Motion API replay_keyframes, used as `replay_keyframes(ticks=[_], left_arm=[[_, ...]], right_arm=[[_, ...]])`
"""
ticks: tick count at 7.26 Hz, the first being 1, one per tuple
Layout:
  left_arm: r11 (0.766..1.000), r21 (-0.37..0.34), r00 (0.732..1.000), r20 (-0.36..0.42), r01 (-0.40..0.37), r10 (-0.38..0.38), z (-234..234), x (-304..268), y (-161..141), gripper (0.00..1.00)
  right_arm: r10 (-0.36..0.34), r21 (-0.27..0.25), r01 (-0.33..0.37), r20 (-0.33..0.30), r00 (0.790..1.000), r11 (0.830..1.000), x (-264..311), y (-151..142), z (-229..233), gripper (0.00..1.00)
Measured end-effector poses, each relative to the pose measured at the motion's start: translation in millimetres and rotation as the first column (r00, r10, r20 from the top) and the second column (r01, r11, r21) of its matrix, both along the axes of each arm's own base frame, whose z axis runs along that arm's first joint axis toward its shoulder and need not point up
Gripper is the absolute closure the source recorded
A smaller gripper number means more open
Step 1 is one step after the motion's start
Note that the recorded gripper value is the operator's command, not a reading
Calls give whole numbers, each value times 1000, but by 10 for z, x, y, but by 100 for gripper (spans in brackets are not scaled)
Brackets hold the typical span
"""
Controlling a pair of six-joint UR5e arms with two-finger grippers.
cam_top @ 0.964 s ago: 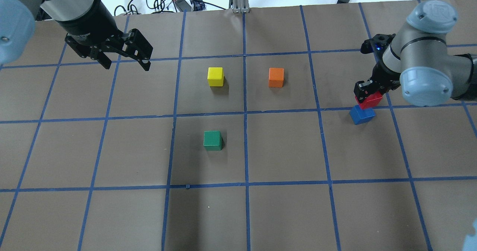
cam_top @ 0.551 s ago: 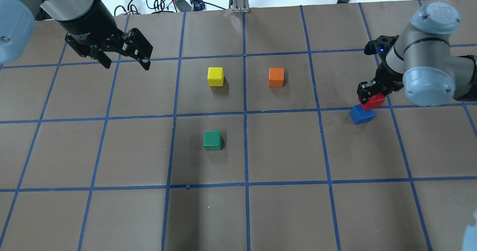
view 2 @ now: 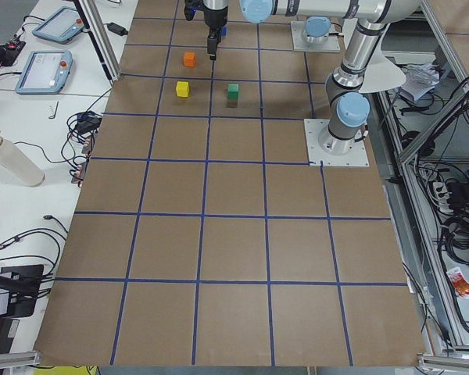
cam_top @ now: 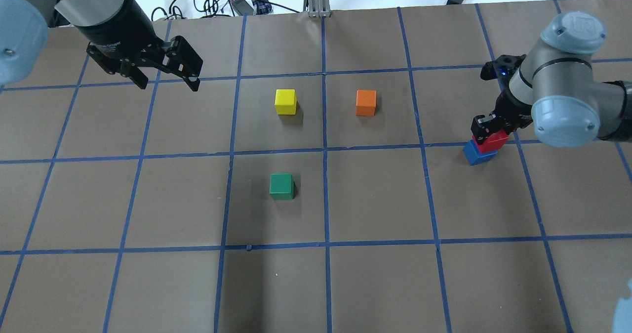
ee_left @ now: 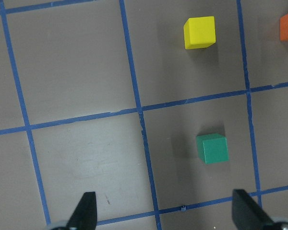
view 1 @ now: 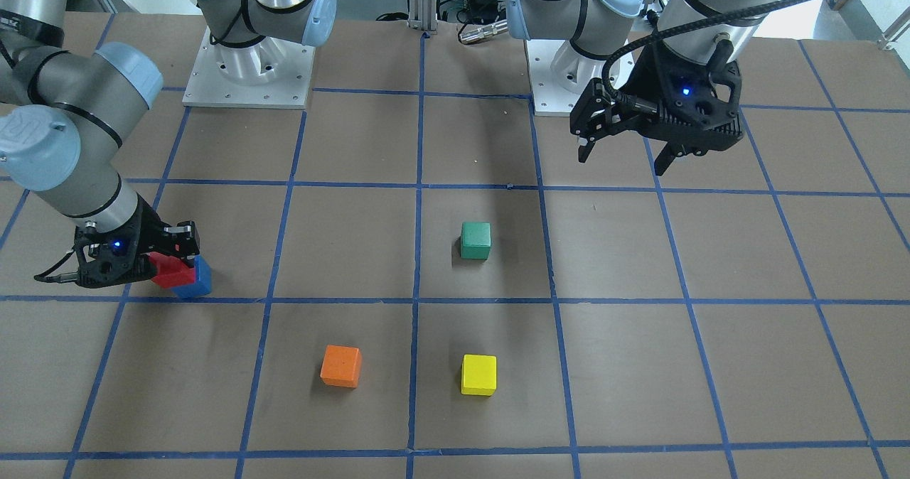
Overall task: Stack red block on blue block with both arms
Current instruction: 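Lower the red cube onto the blue cube with the right gripper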
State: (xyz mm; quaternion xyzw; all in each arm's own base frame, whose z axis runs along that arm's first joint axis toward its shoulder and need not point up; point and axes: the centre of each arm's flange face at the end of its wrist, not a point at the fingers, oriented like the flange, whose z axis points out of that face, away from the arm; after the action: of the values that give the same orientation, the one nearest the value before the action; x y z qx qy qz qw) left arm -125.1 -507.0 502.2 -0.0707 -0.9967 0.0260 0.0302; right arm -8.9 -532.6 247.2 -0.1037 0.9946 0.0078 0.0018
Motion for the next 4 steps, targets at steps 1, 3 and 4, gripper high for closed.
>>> replay_keyframes(ticks=[1,3,4], left_arm=[[1000,0,1000,0,0,0,0,0,-1,0],[1000,-1,1000,0,0,0,2,-2,0,0],[1000,-1,1000,0,0,0,2,-5,2,0]], right_arm=[[1,-10,-1,-5,1000,1000,-2,0,-4,37],[1,-19,-1,-11,1000,1000,-7,-5,0,0],[-1,-18,1,-11,1000,1000,-7,-4,0,0]])
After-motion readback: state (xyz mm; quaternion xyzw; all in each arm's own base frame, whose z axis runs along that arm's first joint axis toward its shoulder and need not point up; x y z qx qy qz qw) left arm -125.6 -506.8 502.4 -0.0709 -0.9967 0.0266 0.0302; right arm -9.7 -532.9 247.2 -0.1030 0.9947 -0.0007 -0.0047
